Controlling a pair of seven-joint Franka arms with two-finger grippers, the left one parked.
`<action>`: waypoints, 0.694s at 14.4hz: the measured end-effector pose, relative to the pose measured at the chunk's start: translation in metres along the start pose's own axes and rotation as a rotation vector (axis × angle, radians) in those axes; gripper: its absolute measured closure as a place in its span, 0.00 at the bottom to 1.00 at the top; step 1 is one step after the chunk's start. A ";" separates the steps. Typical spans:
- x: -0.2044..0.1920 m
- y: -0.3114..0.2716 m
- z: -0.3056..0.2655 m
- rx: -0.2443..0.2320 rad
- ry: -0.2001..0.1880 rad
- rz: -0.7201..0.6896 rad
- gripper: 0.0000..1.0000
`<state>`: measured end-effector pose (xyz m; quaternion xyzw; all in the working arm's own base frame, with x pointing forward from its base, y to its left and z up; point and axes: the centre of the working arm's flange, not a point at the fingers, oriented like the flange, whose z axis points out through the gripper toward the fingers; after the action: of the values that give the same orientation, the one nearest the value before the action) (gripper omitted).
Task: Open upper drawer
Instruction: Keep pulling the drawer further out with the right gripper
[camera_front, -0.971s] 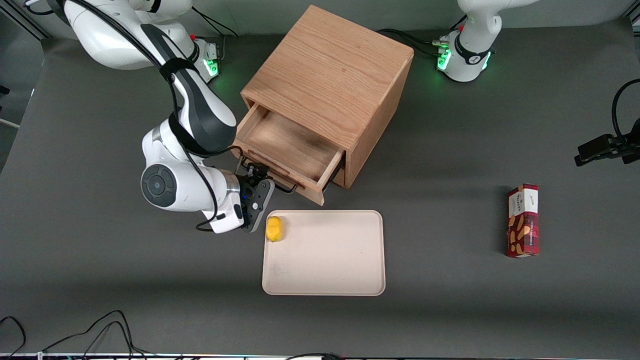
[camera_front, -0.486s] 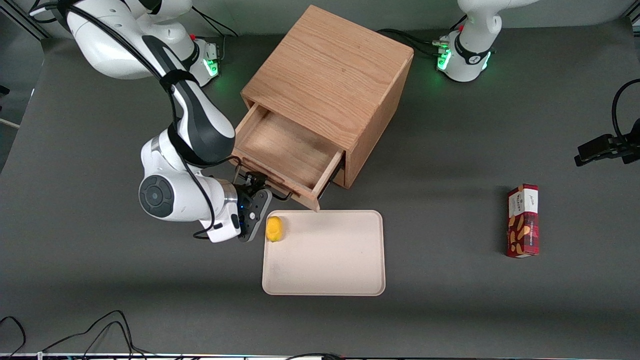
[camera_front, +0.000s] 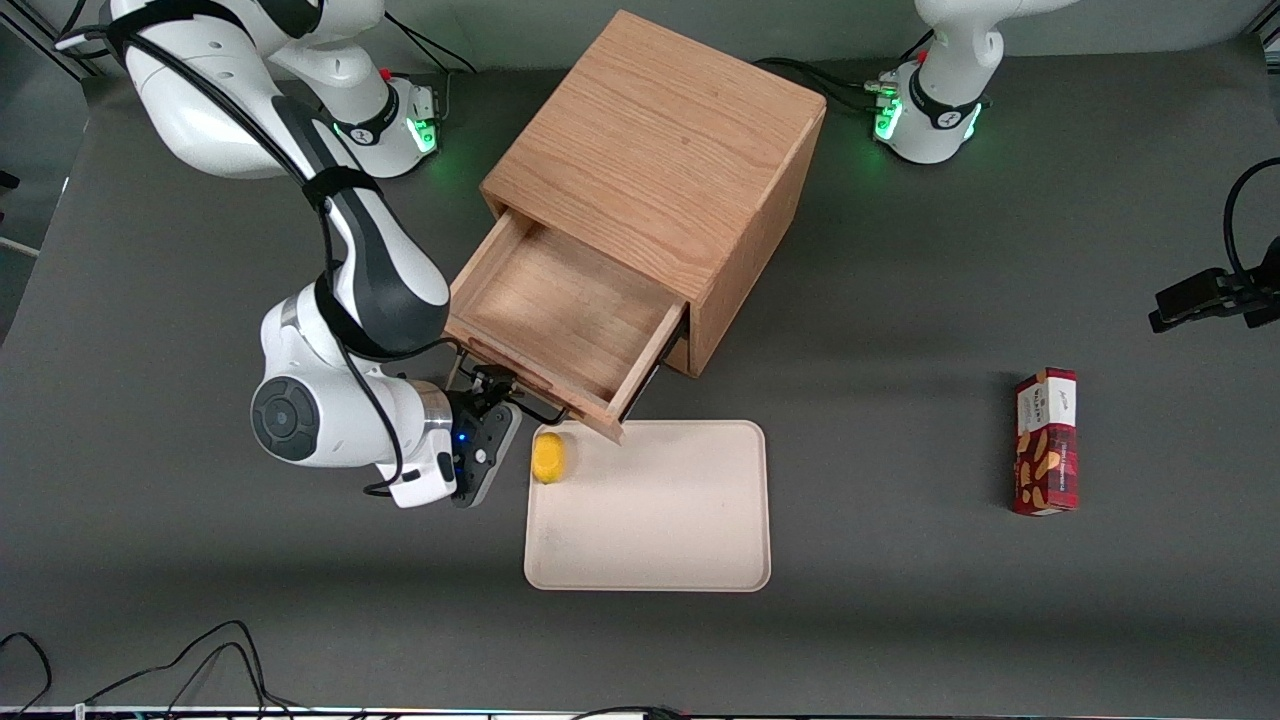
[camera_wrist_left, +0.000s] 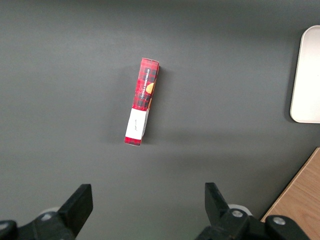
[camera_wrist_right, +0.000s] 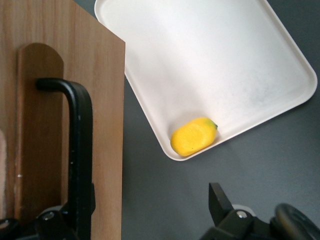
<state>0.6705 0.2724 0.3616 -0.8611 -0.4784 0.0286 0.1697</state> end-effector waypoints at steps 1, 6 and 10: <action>0.000 0.002 -0.001 -0.003 0.002 0.000 0.00; 0.002 0.004 -0.003 0.000 -0.003 -0.002 0.00; -0.002 0.008 -0.017 -0.006 -0.011 0.003 0.00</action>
<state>0.6796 0.2627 0.3746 -0.8621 -0.4781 0.0322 0.1645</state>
